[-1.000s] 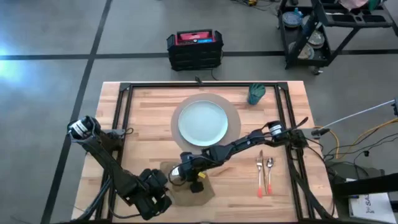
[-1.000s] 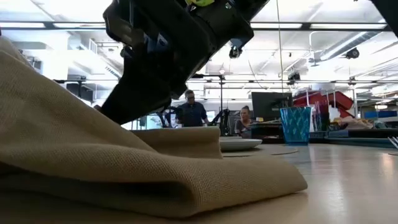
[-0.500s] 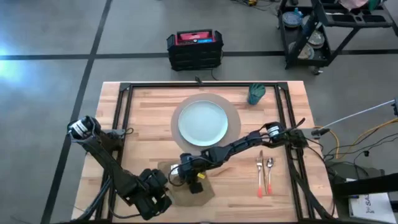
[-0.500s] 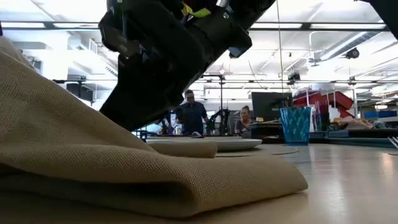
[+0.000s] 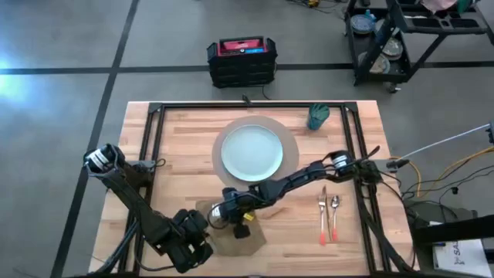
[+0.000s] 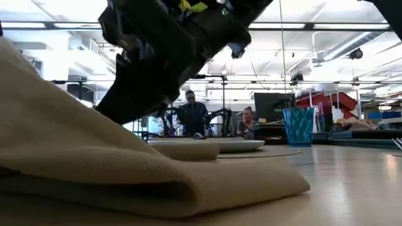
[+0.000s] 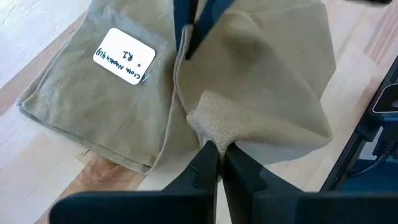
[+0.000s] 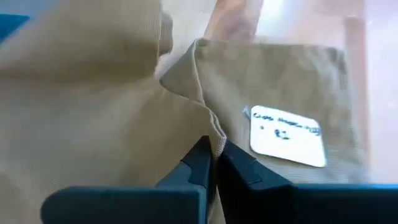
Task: Set table place
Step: Fold the brown table napkin
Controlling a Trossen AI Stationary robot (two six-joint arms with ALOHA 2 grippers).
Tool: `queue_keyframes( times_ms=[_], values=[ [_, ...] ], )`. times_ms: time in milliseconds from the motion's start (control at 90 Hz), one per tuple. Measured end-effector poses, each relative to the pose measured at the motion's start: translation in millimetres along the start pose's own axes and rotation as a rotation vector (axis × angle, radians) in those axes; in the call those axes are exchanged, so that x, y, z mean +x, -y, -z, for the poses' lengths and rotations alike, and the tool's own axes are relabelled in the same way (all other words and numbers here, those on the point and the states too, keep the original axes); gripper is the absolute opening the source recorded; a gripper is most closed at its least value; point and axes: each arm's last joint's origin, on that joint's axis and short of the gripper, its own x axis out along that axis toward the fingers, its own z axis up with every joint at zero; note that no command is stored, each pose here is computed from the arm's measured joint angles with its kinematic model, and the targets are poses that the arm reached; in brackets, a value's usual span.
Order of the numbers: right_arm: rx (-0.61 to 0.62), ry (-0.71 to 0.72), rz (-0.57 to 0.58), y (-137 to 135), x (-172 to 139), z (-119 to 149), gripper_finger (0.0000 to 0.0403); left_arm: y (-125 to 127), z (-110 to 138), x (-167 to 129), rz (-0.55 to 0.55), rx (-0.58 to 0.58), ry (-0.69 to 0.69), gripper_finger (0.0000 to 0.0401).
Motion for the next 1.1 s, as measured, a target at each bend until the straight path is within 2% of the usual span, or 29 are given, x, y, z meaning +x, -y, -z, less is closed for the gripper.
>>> queue_keyframes(
  times_ms=[167, 311, 467, 556, 711, 900, 1100],
  values=[
    [-0.03, -0.115, 0.105, -3.5, -18.6, -9.6, 0.0, -1.8, 2.6, -1.2, -0.016, 0.015, -0.007, 0.0],
    [-0.019, -0.203, 0.108, -9.7, -31.1, -5.0, 0.0, -9.0, 14.1, -6.9, -0.075, -0.017, -0.028, 0.0],
    [-0.043, -0.268, 0.126, -29.0, -44.9, -2.0, 0.0, -0.2, 17.5, -17.6, -0.005, -0.071, -0.028, 0.0],
    [-0.048, -0.242, 0.137, -42.2, -59.8, -10.6, 0.0, 9.2, 13.7, -28.3, 0.039, -0.077, -0.006, 0.0],
    [-0.063, -0.164, 0.209, -65.0, -93.4, -28.5, 0.0, 26.1, 1.4, -53.6, 0.106, -0.02, 0.049, 0.0],
    [-0.069, -0.11, 0.272, -93.5, -134.0, -39.6, 0.0, 34.9, -17.3, -89.1, 0.095, 0.05, 0.099, 0.0],
    [-0.094, -0.092, 0.443, -111.2, -174.1, -43.5, 0.0, 33.8, -33.7, -124.3, 0.044, 0.1, 0.108, 0.0]
  ],
)
